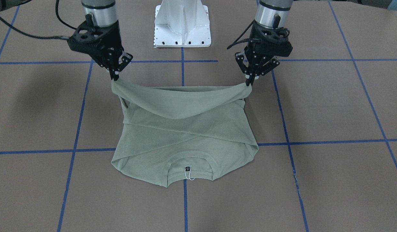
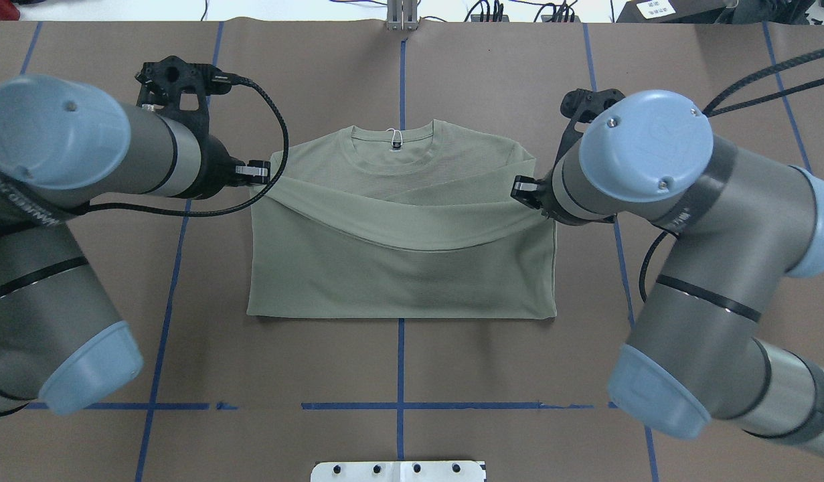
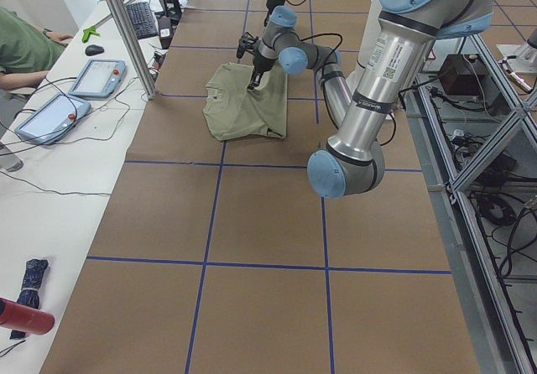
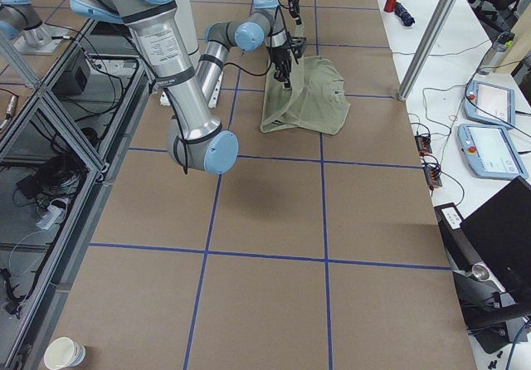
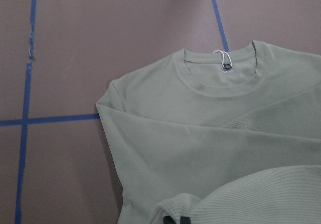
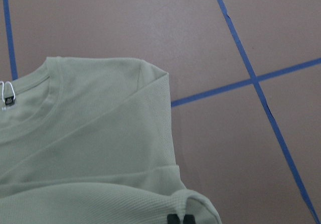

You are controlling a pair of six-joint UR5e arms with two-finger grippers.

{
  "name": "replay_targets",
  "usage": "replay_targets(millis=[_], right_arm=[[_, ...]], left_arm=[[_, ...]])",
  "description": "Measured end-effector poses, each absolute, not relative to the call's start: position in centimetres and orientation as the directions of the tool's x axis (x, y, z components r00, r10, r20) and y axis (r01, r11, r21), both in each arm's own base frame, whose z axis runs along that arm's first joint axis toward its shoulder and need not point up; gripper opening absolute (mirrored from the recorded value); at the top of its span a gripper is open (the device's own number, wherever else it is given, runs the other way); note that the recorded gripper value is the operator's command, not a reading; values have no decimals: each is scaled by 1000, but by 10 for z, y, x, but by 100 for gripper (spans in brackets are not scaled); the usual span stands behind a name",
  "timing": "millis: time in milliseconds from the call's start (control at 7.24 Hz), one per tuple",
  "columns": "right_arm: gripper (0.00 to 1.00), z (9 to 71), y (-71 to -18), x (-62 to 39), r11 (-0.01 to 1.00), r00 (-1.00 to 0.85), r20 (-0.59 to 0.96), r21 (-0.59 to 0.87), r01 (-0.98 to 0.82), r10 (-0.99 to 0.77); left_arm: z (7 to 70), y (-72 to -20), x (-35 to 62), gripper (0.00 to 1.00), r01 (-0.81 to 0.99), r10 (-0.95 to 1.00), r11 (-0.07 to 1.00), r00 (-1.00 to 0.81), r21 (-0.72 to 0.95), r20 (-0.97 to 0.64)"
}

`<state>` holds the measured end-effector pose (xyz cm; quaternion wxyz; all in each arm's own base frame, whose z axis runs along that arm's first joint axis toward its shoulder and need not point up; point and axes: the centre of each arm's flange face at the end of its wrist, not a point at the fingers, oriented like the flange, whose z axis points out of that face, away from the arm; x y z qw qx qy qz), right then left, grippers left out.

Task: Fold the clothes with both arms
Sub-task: 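Lift the hem with both grippers and fold it up toward the collar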

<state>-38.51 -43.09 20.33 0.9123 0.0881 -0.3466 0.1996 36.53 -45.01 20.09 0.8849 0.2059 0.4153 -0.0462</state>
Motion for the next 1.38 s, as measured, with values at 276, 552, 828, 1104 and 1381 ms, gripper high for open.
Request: replay_targets(millis=[276,552,828,1104,1381], right_arm=[[0,219,-513,-418,890,693,645,44,-455,322],[0,248,-572,-439,882,712,615,56,-468,339],[0,281,-610,-450,875,709,618,68,-478,339],[0,290,-629,-445,876,712,618,76,-477,334],[89,293,-632,-448,880,718,613,76,-470,331]], left_arm=[[243,-506,401,0,278,69,902,662,331,-746],[276,-552,435,0,300,55,891,675,341,-736],[305,-583,443,0,310,52,879,693,363,-719],[314,-602,429,0,312,57,868,711,386,-701],[317,-608,430,23,309,53,869,718,387,-694]])
